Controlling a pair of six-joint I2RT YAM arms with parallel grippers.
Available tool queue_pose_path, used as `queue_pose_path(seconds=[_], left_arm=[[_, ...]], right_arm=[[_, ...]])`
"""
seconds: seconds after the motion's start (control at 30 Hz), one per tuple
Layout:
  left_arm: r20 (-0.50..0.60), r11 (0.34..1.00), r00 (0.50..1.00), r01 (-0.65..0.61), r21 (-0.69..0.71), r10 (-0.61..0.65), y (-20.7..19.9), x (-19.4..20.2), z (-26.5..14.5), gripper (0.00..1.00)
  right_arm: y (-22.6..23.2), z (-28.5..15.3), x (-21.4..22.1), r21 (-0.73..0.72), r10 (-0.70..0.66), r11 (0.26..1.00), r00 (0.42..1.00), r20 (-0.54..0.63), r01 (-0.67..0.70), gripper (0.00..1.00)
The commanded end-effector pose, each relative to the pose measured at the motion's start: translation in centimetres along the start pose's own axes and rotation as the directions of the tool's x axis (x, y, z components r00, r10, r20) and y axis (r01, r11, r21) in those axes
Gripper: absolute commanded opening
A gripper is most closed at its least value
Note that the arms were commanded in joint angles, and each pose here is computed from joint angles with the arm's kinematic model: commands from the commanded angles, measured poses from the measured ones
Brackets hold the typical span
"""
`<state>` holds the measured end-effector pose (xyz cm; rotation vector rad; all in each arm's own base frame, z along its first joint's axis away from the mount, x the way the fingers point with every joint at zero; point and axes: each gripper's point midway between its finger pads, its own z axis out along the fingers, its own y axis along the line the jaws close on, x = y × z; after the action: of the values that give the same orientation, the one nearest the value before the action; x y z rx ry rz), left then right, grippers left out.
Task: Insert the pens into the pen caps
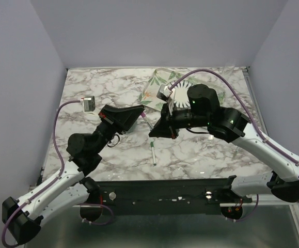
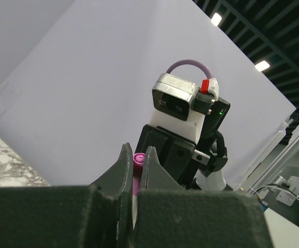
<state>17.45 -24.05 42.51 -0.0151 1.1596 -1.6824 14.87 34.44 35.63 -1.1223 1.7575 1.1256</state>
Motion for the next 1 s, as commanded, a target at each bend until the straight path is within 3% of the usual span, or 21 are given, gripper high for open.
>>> queue_pose_path(seconds=[0.0,0.13,0.2,0.23,0.27,0.3,0.47,0.5,0.7,0.8,0.97], left_arm=[[-0.512,0.976,0.832,0.150,-0.161,-0.212,4.0,13.9,-5.1,0.00],[-0.485,0.986,0.864,0.061,-0.157,-0.131,3.6,11.7,-3.7,0.02],[-0.446,0.989,0.895,-0.039,-0.140,-0.028,2.4,8.9,-2.1,0.19],[-0.424,0.988,0.906,-0.074,-0.138,0.009,1.9,7.7,-1.5,0.21],[-0.369,0.984,0.925,-0.138,-0.110,0.088,0.2,5.2,-0.1,0.25],[-0.364,0.978,0.925,-0.164,-0.132,0.106,0.1,4.6,0.1,0.33],[-0.271,0.952,0.930,-0.285,-0.114,0.246,-4.0,-0.6,2.7,0.54],[-0.295,0.934,0.918,-0.321,-0.156,0.266,-2.9,-0.6,2.8,0.66],[-0.258,0.877,0.897,-0.418,-0.236,0.359,-2.1,-2.9,1.7,0.80],[-0.278,0.781,0.847,-0.527,-0.335,0.453,0.7,-4.0,-0.4,0.98],[-0.414,0.511,0.723,-0.686,-0.517,0.553,7.2,-5.4,-5.2,0.99]], right_arm=[[3.5,-11.0,-24.6,0.268,-0.373,0.922,0.462,0.804,0.278,0.01],[2.4,-8.0,-21.6,0.214,-0.340,0.937,0.592,0.731,0.275,0.01],[2.1,-6.9,-19.4,0.183,-0.322,0.944,0.637,0.700,0.276,0.01],[0.9,-4.8,-16.5,0.159,-0.297,0.953,0.693,0.657,0.258,0.01],[1.4,-5.4,-15.7,0.148,-0.290,0.955,0.694,0.659,0.258,0.01],[1.1,-4.9,-14.2,0.131,-0.268,0.961,0.716,0.645,0.242,0.01],[-0.3,-3.8,-8.0,0.107,-0.189,0.982,0.796,0.575,0.155,0.01],[-0.1,-4.4,-7.6,0.102,-0.171,0.985,0.798,0.578,0.138,0.01],[-4.6,-2.6,2.2,0.181,0.084,0.966,0.888,0.452,-0.183,0.01],[-8.0,-1.4,9.6,0.314,0.298,0.857,0.890,0.346,-0.409,0.01],[-10.5,0.2,20.3,0.478,0.538,0.676,0.818,0.201,-0.562,0.04]])
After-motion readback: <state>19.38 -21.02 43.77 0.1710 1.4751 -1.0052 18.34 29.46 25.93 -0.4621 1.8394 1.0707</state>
